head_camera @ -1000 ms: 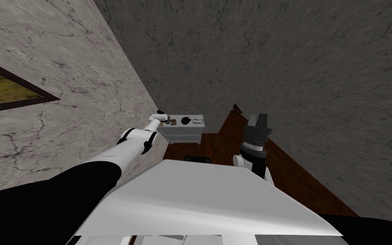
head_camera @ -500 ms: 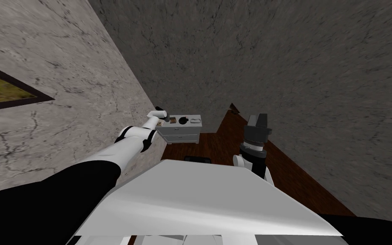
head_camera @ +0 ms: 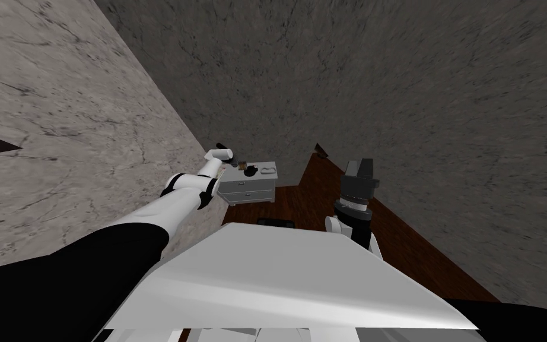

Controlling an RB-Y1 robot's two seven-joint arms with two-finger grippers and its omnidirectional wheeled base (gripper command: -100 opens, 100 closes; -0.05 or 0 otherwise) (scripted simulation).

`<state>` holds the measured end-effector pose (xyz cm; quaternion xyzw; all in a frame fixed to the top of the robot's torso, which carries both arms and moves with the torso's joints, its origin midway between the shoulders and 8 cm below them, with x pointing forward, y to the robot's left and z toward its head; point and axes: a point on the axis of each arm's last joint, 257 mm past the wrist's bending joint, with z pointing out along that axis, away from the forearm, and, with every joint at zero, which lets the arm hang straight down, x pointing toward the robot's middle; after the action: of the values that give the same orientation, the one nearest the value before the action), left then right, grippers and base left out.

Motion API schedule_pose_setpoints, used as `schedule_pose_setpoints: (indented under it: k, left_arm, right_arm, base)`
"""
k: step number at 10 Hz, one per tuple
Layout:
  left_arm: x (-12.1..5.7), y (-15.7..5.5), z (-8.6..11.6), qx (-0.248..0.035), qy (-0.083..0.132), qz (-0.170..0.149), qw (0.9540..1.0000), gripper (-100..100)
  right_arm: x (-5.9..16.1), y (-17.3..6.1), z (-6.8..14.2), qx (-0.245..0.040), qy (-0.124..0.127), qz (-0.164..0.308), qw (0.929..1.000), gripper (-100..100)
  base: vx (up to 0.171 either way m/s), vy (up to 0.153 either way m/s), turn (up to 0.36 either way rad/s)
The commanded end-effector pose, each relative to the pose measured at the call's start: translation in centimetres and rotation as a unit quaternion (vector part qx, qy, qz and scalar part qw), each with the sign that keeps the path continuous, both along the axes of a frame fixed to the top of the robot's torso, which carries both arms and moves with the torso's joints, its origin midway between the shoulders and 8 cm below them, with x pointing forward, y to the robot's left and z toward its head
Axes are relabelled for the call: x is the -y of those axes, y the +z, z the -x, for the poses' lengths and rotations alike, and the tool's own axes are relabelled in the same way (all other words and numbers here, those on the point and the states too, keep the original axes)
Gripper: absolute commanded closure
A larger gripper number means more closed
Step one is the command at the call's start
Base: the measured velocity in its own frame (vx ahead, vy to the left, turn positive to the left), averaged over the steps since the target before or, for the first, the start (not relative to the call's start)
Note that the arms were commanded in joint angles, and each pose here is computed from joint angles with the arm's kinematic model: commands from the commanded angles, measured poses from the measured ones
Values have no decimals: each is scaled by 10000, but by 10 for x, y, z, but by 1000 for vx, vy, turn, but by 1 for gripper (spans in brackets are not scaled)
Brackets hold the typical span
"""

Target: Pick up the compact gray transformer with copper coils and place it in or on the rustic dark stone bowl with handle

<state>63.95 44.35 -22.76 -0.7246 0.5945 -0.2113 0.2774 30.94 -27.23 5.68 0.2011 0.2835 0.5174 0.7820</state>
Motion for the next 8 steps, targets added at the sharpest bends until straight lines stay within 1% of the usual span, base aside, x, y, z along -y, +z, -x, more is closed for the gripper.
schedule_pose_setpoints:
  k: [1, 2, 4, 5, 6, 8]
  left_arm:
    - [11, 11, -4, -9, -42, 134, 9999, 100]
    - [11, 11, -4, -9, -42, 134, 9999, 100]
    - [18, 18, -5, -16, -69, 225, 9997, 100]
    - [16, 16, -6, -4, -61, 194, 9998, 100]
    - [17, 17, -6, -5, -67, 202, 9998, -100]
    - [17, 17, -6, -4, -68, 202, 9998, -100]
  right_arm:
    - [0, 0, 0, 0, 0, 0, 10000, 0]
    - [0, 0, 0, 0, 0, 0, 10000, 0]
    - [0, 0, 0, 0, 0, 0, 10000, 0]
    - [0, 0, 0, 0, 0, 0, 10000, 0]
    - [0, 0, 0, 0, 0, 0, 10000, 0]
    - [0, 0, 0, 0, 0, 0, 10000, 0]
  base:
    - [77, -9, -168]
    - [65, 0, -81]
    - [45, -3, -51]
    - [24, 2, -24]
    - [5, -1, 0]
    - [0, 0, 0]
